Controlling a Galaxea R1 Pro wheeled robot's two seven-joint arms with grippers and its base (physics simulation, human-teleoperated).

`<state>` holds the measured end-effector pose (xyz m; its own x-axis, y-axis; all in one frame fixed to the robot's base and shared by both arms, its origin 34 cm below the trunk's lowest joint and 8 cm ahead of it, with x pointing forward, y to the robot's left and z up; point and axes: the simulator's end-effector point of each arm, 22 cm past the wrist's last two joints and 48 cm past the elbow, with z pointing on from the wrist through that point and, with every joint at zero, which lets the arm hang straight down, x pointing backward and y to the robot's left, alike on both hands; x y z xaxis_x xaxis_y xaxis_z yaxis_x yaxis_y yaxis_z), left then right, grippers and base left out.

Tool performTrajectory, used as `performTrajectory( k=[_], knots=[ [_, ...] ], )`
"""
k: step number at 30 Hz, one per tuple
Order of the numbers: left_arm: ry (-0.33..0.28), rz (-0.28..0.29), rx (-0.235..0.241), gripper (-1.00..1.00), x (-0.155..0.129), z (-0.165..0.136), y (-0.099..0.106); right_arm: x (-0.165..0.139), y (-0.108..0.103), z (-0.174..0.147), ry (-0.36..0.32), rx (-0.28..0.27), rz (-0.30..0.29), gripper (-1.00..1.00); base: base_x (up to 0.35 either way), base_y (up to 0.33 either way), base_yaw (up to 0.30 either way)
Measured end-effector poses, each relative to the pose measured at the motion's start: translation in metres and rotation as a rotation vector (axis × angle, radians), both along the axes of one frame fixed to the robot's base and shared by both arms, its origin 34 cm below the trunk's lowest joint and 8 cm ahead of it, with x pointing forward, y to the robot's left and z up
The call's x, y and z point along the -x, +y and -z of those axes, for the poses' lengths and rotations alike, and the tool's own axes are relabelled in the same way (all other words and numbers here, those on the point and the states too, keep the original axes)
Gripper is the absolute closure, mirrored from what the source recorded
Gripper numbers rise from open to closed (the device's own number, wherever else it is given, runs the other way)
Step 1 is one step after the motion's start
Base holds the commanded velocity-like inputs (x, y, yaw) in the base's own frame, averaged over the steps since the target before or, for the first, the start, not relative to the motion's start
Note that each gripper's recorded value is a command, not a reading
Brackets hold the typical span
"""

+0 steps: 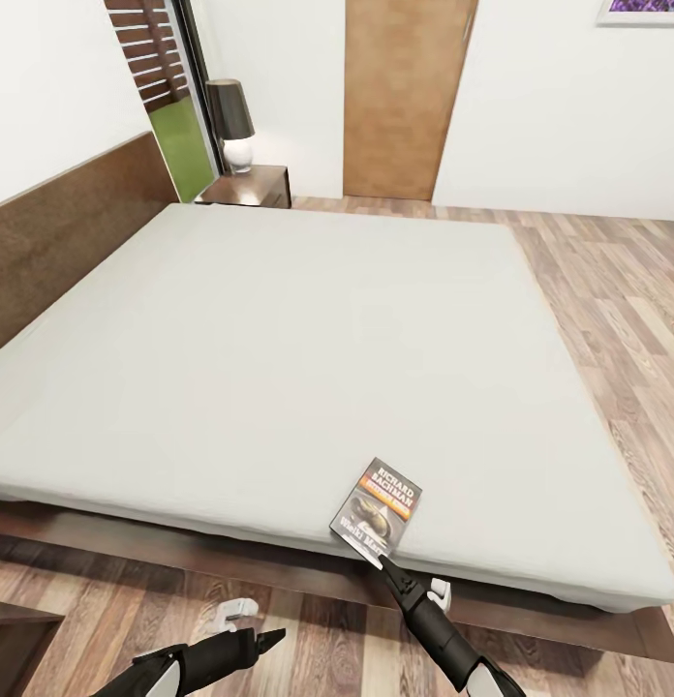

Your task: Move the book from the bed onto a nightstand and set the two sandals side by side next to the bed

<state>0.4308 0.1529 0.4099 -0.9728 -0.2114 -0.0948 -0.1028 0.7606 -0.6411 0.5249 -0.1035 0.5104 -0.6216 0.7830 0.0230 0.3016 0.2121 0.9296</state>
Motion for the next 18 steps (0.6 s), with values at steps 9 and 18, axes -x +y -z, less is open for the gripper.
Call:
performTrajectory(
  k=[9,18],
  knots=[
    [0.000,0.000,-0.001,-1.00,0.0000,0.0002,0.0003,0.0000,0.0000,0.0000,0.000,0.000,0.000,-1.00,0.000,0.064,0.000],
    [0.000,0.000,-0.003,-1.00,-0.0001,0.0004,0.0006,-0.0002,-0.0001,-0.0001,0.000,0.000,0.000,-1.00,0.000,0.005,0.000]
  ],
)
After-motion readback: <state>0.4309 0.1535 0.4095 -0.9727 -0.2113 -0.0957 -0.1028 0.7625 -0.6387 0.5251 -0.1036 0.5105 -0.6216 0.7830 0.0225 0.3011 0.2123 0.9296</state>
